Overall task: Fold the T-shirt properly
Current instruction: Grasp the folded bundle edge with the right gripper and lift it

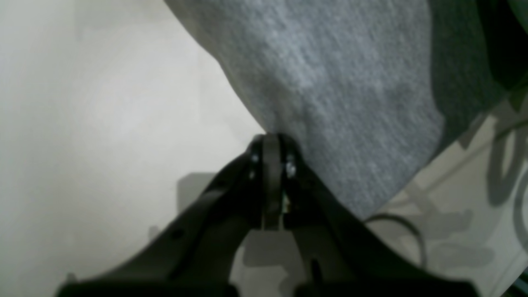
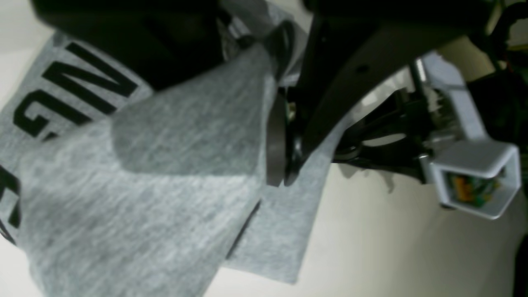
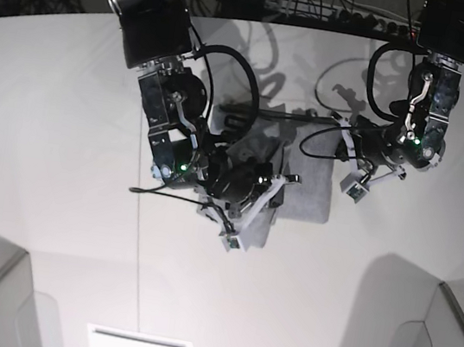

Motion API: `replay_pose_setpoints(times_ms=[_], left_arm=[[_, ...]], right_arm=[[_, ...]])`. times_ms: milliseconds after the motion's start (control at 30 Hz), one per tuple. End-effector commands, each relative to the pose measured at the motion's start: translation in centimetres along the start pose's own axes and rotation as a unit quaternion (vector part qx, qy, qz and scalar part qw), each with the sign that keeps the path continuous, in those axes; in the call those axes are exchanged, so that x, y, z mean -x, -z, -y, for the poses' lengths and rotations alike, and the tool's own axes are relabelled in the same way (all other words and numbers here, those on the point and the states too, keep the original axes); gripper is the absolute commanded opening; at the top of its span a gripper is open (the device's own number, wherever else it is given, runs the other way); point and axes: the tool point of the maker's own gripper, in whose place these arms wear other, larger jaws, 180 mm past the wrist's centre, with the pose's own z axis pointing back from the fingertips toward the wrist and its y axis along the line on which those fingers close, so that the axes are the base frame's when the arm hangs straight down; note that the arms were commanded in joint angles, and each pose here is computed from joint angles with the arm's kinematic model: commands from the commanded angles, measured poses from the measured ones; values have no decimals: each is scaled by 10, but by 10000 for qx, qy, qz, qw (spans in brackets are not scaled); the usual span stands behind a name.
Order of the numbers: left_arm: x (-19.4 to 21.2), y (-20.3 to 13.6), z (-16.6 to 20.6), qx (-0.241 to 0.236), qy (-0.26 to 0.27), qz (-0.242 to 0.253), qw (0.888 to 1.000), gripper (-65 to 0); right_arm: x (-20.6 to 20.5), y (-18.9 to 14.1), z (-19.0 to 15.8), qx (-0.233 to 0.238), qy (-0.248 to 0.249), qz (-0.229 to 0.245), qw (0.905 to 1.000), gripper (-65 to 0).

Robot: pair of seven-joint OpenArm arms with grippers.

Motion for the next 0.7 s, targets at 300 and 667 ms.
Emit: replay_pose_setpoints(times_ms=[300,667], left_arm=[[6,-3,-5,-94,60,-163,9998,-650],[14,-13,-11,-185,185,-229,9994,-650]], right_arm=[[-13,1,-43,-541,114,100,9984,-650],[-5,17,-29,-370,206,-12,9991,-650]])
